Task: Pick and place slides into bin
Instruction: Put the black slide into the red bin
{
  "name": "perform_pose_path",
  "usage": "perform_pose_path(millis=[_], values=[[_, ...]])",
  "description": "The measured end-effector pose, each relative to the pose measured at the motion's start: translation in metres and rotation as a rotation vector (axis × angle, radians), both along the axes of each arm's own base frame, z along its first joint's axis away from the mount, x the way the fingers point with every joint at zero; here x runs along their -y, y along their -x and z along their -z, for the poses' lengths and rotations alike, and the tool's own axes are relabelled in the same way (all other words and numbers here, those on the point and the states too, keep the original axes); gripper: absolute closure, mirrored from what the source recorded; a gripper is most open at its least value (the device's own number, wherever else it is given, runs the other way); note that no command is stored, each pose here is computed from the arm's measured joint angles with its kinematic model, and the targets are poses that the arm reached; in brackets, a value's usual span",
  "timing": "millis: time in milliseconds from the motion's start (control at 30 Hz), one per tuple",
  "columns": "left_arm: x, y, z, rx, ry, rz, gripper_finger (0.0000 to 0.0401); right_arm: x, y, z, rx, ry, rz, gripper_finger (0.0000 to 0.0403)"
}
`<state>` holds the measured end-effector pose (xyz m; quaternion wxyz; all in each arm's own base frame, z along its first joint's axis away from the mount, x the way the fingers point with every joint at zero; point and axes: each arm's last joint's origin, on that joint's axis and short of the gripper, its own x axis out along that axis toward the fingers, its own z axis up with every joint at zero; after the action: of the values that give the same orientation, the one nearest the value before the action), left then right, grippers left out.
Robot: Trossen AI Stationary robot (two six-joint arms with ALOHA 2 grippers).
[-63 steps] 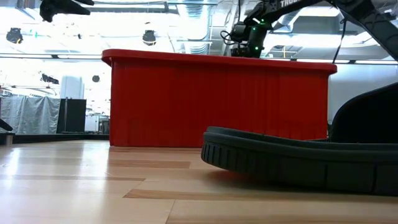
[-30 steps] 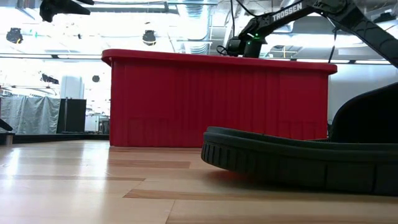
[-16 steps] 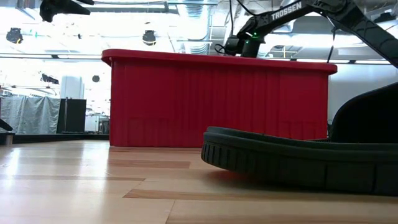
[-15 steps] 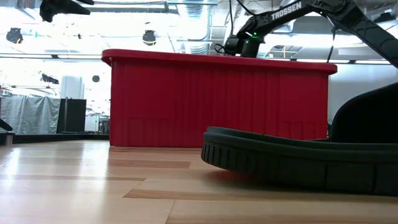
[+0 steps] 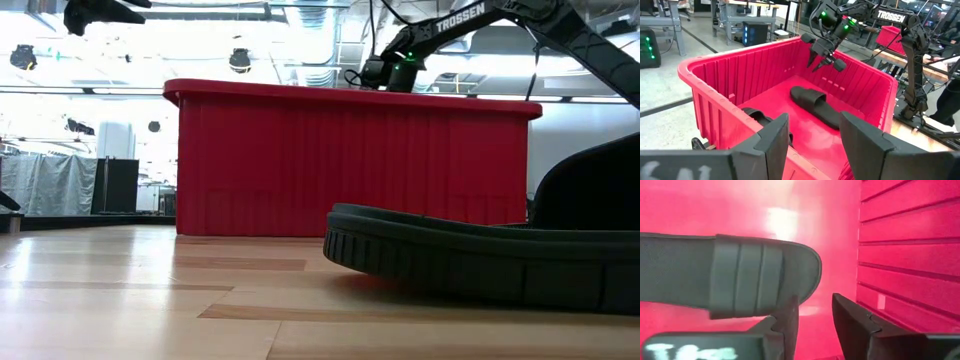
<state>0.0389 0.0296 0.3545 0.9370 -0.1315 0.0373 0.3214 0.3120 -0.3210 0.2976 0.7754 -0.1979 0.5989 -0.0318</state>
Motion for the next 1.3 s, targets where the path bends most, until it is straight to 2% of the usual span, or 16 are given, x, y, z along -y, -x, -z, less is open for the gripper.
perform_pose_path(millis=[300,600,700,867,933,1133,1300], values=[[0.0,0.0,0.0,0.0,0.0,0.0,0.0237,0.001,0.0,0.0,0.006,0.007,0.003,0.0253],[0.0,0.0,0.0,0.0,0.0,0.0,0.0237,0.001,-0.003,-0.001,0.015,0.03,0.005,0.0258],[0.0,0.0,0.0,0.0,0.0,0.0,0.0237,0.0,-0.007,-0.003,-0.031,0.112,0.033,0.0265],[0.0,0.0,0.0,-0.001,-0.001,0.0,0.0237,-0.007,-0.019,-0.009,-0.163,0.335,0.071,0.0272],[0.0,0.0,0.0,-0.005,-0.006,0.001,0.0237,-0.013,-0.023,-0.017,-0.179,0.406,0.071,0.0274],[0.0,0.0,0.0,-0.02,-0.027,0.004,0.0237,-0.043,-0.029,-0.059,-0.063,0.525,0.063,0.0275],[0.0,0.0,0.0,-0.024,-0.032,0.004,0.0237,-0.078,-0.02,-0.111,0.167,0.594,0.134,0.0277]])
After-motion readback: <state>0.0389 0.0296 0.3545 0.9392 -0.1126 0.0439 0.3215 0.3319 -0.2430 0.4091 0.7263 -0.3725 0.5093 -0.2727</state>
